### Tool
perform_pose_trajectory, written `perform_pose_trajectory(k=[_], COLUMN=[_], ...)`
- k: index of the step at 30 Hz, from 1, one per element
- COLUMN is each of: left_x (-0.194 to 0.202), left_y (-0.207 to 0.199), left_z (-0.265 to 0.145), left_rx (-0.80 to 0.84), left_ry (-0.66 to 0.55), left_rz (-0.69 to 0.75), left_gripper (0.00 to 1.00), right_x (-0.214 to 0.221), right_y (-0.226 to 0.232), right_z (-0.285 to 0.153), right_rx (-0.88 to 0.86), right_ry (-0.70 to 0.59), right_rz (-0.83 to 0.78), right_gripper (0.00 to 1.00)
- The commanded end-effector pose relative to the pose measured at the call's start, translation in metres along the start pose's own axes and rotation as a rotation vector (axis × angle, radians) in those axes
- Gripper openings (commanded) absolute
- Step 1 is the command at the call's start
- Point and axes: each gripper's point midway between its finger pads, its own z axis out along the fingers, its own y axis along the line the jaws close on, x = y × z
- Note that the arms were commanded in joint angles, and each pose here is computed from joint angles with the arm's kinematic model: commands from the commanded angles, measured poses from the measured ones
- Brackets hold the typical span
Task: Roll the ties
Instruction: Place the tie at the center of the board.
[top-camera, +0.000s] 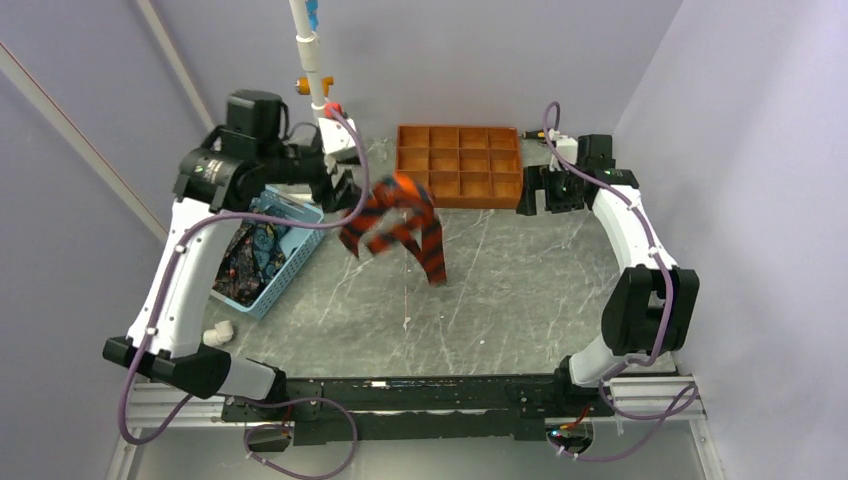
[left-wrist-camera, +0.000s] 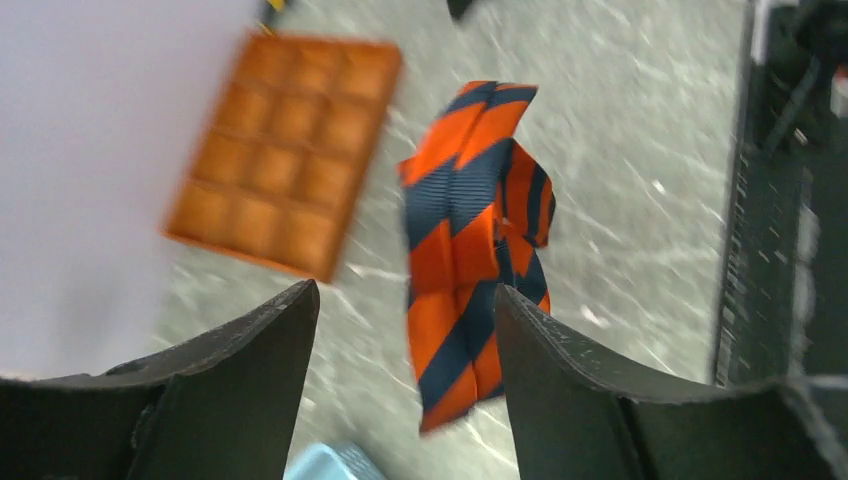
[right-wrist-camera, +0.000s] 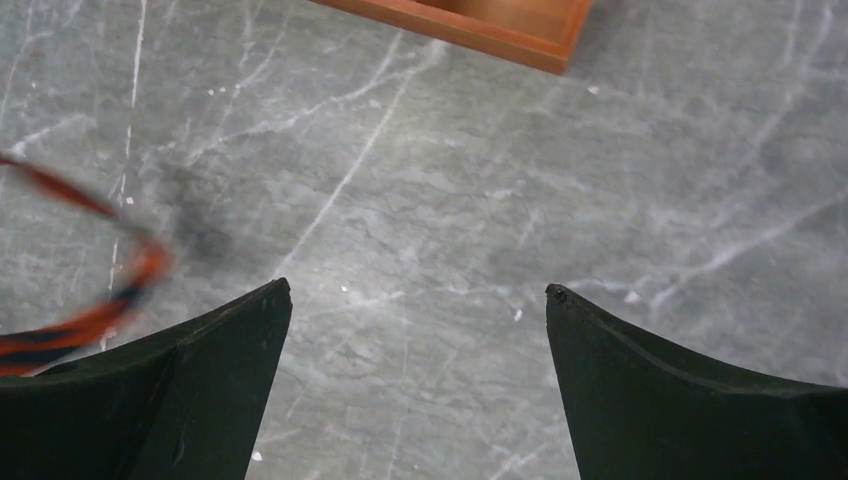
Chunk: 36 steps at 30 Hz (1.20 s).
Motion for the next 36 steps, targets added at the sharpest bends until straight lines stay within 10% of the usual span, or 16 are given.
perform_pose_trajectory(k=[1,14,27,36], left_x=[0.081,0.234,0.247,0.305], left_y=[-0.047,-0.074,-0.032,-0.070], left_z=[0.005,0.032,0.190,0.218], left_rx=[0.181,0.144,0.156,0.367], left_ry=[0.204,0.434,0.531,0.755], left_rz=[-0.054,-0.039,0.026,0.102], left_gripper=[0.71,0.68,0.64,0.55], right_x=[0.017,0.078,0.071,0.079], right_y=[0.004,0.038,0.019,0.001], right_z=[-0.027,-0.017,-0.016,-0.032], right_rx=[-0.028,-0.233,-0.158,-0.093], right_ry=[0.021,0.184,0.178,0.159], right_rz=[-0.084,-0.085,0.040,0.068], right_gripper=[1.00,0.93,0.83,0.83])
